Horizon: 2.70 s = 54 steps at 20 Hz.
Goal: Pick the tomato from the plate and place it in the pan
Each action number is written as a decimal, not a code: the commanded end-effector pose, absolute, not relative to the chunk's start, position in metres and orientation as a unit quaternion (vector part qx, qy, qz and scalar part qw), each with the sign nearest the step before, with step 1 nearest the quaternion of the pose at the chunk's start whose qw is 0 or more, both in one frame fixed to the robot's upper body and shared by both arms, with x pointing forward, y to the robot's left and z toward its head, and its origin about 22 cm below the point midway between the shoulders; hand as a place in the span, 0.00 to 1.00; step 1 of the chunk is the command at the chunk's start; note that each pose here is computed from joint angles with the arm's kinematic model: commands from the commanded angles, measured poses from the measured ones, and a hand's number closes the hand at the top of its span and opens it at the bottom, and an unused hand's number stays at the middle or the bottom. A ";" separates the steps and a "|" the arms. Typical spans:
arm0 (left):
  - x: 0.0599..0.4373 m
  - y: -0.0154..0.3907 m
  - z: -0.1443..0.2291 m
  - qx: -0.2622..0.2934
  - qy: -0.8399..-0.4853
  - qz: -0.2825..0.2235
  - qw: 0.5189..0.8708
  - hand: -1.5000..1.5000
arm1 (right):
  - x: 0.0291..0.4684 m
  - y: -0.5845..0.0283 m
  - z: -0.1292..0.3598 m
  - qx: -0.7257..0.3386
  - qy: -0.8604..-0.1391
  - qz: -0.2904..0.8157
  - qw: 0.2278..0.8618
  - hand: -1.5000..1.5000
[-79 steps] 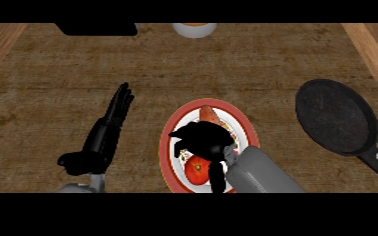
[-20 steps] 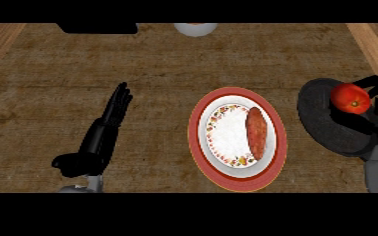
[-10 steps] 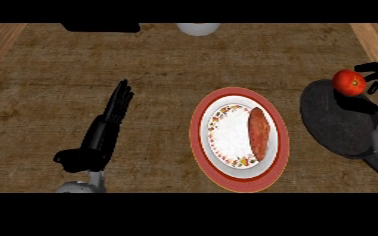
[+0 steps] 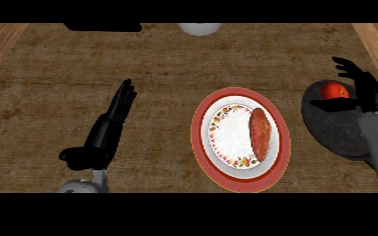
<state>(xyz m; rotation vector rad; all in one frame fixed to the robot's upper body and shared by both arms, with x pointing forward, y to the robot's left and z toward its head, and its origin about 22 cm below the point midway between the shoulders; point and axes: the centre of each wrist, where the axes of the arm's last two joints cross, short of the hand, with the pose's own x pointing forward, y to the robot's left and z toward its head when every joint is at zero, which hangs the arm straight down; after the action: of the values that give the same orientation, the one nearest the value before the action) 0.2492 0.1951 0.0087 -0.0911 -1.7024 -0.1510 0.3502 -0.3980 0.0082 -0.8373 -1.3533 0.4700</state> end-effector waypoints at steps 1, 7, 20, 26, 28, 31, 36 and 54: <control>0.244 0.202 -0.003 -0.036 -0.751 -0.065 0.656 0.50 | 0.356 -0.390 -0.004 -0.356 -0.652 0.151 0.653 0.00; 0.254 0.195 0.024 -0.033 -0.757 -0.068 0.650 0.50 | 0.352 -0.423 0.019 -0.309 -0.713 0.052 0.627 0.00; 0.239 0.205 0.019 -0.028 -0.749 -0.054 0.660 0.50 | 0.249 -0.517 0.003 -0.133 -0.741 0.019 0.658 0.00; 0.244 0.202 0.016 -0.035 -0.743 -0.051 0.667 0.50 | 0.205 -0.540 0.003 -0.112 -0.758 0.049 0.641 0.00; 0.252 0.206 0.006 -0.030 -0.751 -0.054 0.657 0.50 | 0.212 -0.537 0.013 -0.123 -0.760 0.061 0.636 0.00; 0.241 0.200 0.001 -0.016 -0.754 -0.058 0.654 0.50 | 0.193 -0.542 0.002 -0.127 -0.763 0.054 0.632 0.00; 0.242 0.208 0.006 -0.035 -0.742 -0.061 0.667 0.50 | 0.178 -0.538 0.000 -0.125 -0.753 0.073 0.642 0.00; 0.232 0.199 0.006 -0.026 -0.747 -0.057 0.662 0.50 | 0.145 -0.539 -0.014 -0.203 -0.744 0.114 0.627 0.00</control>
<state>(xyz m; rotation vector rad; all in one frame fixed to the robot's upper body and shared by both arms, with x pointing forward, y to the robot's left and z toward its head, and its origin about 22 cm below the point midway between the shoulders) 0.2419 0.2032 0.0025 -0.0670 -1.6917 -0.1282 0.1572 -0.5431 0.0034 -0.4865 -1.6538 0.2219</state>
